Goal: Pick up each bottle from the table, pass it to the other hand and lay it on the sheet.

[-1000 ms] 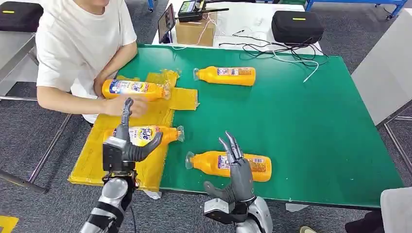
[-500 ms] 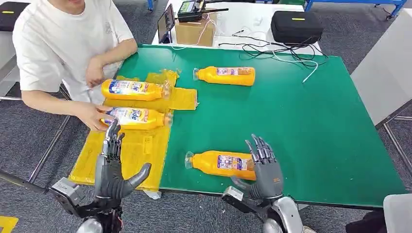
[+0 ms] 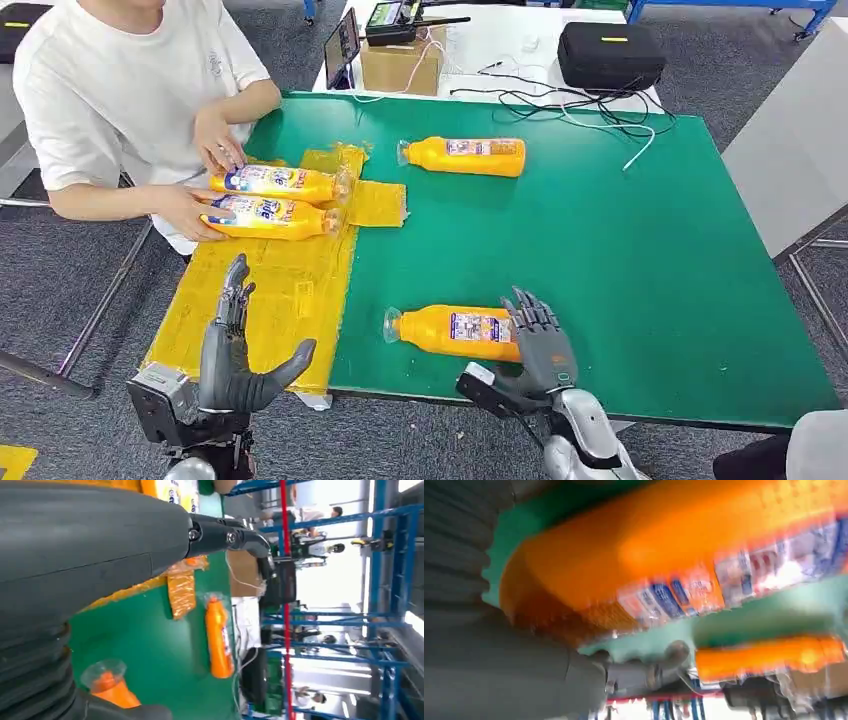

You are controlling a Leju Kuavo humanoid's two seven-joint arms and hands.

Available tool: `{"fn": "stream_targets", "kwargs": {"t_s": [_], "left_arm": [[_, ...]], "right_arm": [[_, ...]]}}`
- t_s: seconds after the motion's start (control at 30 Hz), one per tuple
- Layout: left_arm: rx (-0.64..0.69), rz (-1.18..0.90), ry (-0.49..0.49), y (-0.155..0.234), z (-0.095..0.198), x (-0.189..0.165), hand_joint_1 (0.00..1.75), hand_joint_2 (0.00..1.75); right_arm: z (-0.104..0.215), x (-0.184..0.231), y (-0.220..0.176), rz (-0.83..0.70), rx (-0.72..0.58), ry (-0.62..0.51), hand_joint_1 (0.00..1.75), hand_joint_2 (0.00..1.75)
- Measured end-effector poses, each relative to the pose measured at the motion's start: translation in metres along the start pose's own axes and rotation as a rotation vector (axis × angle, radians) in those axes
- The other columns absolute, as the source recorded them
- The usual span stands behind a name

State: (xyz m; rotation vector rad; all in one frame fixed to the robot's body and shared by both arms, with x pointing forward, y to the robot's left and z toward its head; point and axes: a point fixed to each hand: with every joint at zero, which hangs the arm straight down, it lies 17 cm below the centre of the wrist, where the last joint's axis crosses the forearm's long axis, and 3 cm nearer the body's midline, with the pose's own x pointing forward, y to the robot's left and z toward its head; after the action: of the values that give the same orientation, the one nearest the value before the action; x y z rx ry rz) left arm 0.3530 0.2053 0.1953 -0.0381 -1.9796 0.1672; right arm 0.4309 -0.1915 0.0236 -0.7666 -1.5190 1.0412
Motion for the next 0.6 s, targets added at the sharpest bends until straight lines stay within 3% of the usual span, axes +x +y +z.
{"fn": "stream_targets", "kwargs": {"t_s": [0.13,0.3,0.33,0.37,0.6], "left_arm": [[-0.005,0.020,0.026,-0.004,-0.002,-0.003,0.00,1.75],[-0.056,0.189,0.073,-0.018,0.000,-0.003,0.00,1.75],[-0.060,0.209,0.082,-0.019,0.000,-0.003,0.00,1.75],[-0.068,0.236,0.094,-0.021,0.001,-0.004,0.00,1.75],[-0.083,0.451,0.196,-0.027,-0.002,-0.017,0.00,1.75]], "right_arm": [[-0.011,-0.008,0.011,0.028,0.082,0.056,0.00,1.75],[-0.018,-0.025,0.026,0.097,0.212,0.141,0.00,1.75],[-0.019,-0.028,0.027,0.106,0.220,0.146,0.35,1.75],[-0.020,-0.030,0.027,0.114,0.230,0.154,1.75,1.75],[-0.036,-0.036,0.027,0.173,0.308,0.134,1.75,1.75]]}}
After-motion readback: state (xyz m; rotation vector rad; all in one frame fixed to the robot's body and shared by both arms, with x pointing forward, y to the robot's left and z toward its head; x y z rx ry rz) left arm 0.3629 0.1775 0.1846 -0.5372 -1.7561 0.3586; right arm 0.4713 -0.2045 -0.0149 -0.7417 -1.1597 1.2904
